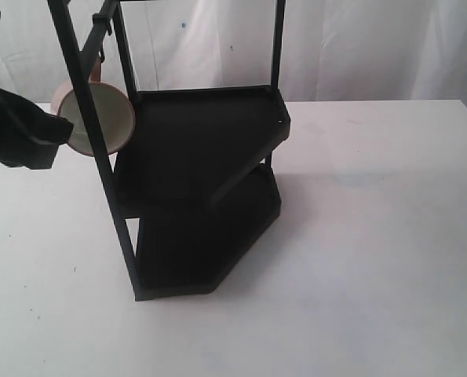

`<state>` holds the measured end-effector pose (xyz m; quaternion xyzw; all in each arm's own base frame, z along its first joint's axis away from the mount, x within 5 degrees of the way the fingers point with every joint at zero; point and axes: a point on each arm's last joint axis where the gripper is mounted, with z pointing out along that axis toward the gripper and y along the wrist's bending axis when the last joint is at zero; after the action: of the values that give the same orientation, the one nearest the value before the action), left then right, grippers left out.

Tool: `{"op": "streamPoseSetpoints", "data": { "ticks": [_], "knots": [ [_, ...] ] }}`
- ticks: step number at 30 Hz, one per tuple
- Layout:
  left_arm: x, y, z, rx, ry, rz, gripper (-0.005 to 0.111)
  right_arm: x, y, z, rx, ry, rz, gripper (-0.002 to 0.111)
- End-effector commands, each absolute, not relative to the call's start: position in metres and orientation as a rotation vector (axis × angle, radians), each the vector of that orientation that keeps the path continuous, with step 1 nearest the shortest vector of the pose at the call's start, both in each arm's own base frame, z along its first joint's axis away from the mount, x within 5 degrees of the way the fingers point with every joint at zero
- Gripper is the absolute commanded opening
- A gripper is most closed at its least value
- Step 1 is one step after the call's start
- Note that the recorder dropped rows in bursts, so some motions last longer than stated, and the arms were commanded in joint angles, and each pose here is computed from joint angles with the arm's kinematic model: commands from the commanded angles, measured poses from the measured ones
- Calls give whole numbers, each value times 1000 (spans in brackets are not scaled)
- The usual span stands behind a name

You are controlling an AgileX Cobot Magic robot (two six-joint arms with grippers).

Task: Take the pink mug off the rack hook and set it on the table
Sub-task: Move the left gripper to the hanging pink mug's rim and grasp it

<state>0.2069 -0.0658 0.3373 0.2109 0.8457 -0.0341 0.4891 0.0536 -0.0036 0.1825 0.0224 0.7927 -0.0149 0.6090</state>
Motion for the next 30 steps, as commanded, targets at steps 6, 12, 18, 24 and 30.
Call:
{"op": "streamPoseSetpoints", "data": {
  "ticks": [6, 12, 18, 24, 30],
  "knots": [
    [209, -68, 342, 487, 2001, -94, 62, 53, -4, 182, 57, 1824, -39, 0],
    [219, -70, 333, 509, 2033, -73, 62, 53, -4, 182, 57, 1824, -39, 0],
    [226, -72, 326, 522, 2054, -63, 62, 53, -4, 182, 57, 1824, -39, 0],
    [234, -72, 316, 575, 2083, -7, 62, 53, -4, 182, 57, 1824, -39, 0],
    [236, -72, 313, 609, 2087, 31, 62, 53, -4, 182, 57, 1824, -39, 0]
  ]
}}
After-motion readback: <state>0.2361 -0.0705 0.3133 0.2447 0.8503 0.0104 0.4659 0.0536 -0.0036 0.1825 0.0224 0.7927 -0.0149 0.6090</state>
